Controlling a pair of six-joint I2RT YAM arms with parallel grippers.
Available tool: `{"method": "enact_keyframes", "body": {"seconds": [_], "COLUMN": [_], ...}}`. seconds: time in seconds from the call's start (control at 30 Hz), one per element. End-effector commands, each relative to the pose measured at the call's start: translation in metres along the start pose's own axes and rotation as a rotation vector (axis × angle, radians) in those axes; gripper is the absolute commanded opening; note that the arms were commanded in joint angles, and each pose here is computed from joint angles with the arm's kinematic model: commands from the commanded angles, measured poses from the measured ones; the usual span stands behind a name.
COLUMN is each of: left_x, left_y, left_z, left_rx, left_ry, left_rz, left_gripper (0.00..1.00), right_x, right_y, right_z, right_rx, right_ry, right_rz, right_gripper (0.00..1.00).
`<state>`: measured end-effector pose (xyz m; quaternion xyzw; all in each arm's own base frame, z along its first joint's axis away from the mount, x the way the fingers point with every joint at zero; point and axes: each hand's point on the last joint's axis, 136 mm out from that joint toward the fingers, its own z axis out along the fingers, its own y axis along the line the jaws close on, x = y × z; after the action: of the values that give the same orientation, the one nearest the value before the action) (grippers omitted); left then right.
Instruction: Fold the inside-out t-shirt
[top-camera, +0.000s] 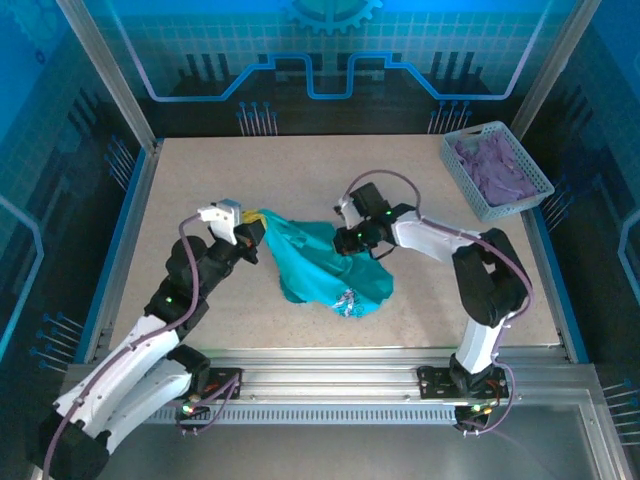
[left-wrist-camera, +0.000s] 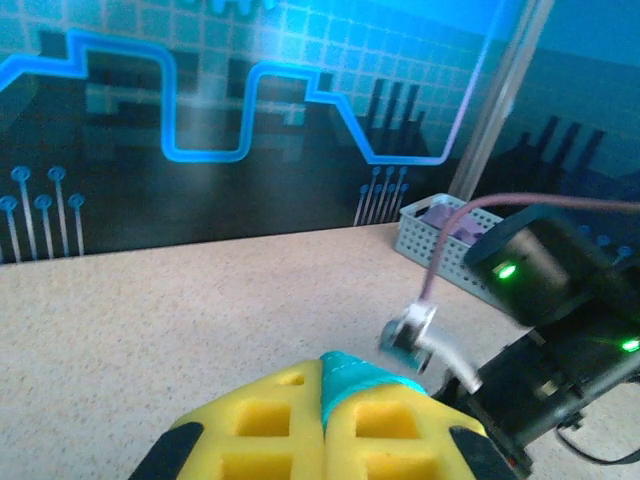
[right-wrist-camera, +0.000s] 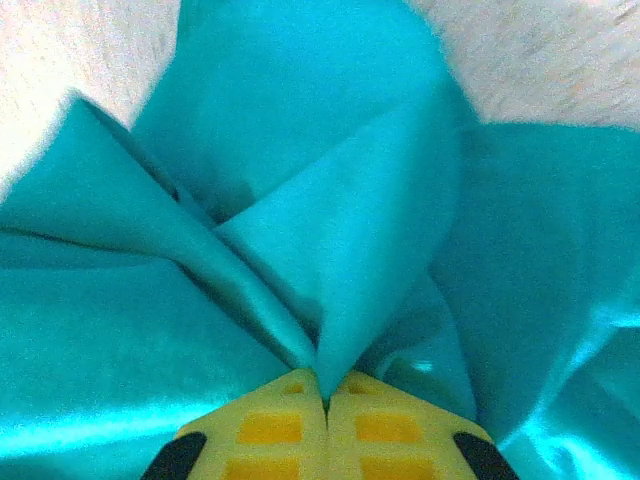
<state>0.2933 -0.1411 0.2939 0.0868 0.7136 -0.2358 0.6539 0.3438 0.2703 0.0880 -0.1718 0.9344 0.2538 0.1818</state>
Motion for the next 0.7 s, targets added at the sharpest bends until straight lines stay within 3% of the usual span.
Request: {"method": "enact_keyframes", "body": {"seconds": [0.0, 0.1, 0.2, 0.33, 0.43, 0.53, 0.67], "left_x": [-0.047, -0.091, -0.14, -0.168, -0.148, -0.105, -0.041], "left_y": [0.011, 0.013, 0.014, 0.018, 0.023, 0.03, 0.038], "left_z": [0.006, 0.013, 0.01, 0.003, 0.007, 0.01, 0.006], "left_rx": [-0.073, -0.081, -0.089, -0.097, -0.106, -0.112, -0.125], "left_ry": [-0.13, -0.234, -0.336, -0.378, -0.308, -0.2, -0.032], "left_rz": [-0.057, -0.072, -0.069, -0.062, -0.069, -0.109, -0.147], "left_gripper": [0.0, 0.0, 0.0, 0.0, 0.0, 0.0, 0.0], "right_x": [-0.083, -0.115, -0.121, -0.09, -0.05, -0.004, 0.022], "right_y": [0.011, 0.007, 0.008, 0.004, 0.004, 0.0, -0.016], "right_z": [-0.085, -0.156, -0.217, -0.237, -0.202, -0.15, -0.122], "right_rx": [-0.028, 0.021, 0.118, 0.196, 0.232, 0.272, 0.287], "right_ry": [-0.329, -0.541, -0.713, -0.776, -0.705, -0.564, -0.461], "right_rz": [-0.03, -0.047, -0.095, -0.116, -0.143, -0.173, -0.121], "right_gripper": [0.0, 0.0, 0.0, 0.0, 0.11, 0.37, 0.48]}}
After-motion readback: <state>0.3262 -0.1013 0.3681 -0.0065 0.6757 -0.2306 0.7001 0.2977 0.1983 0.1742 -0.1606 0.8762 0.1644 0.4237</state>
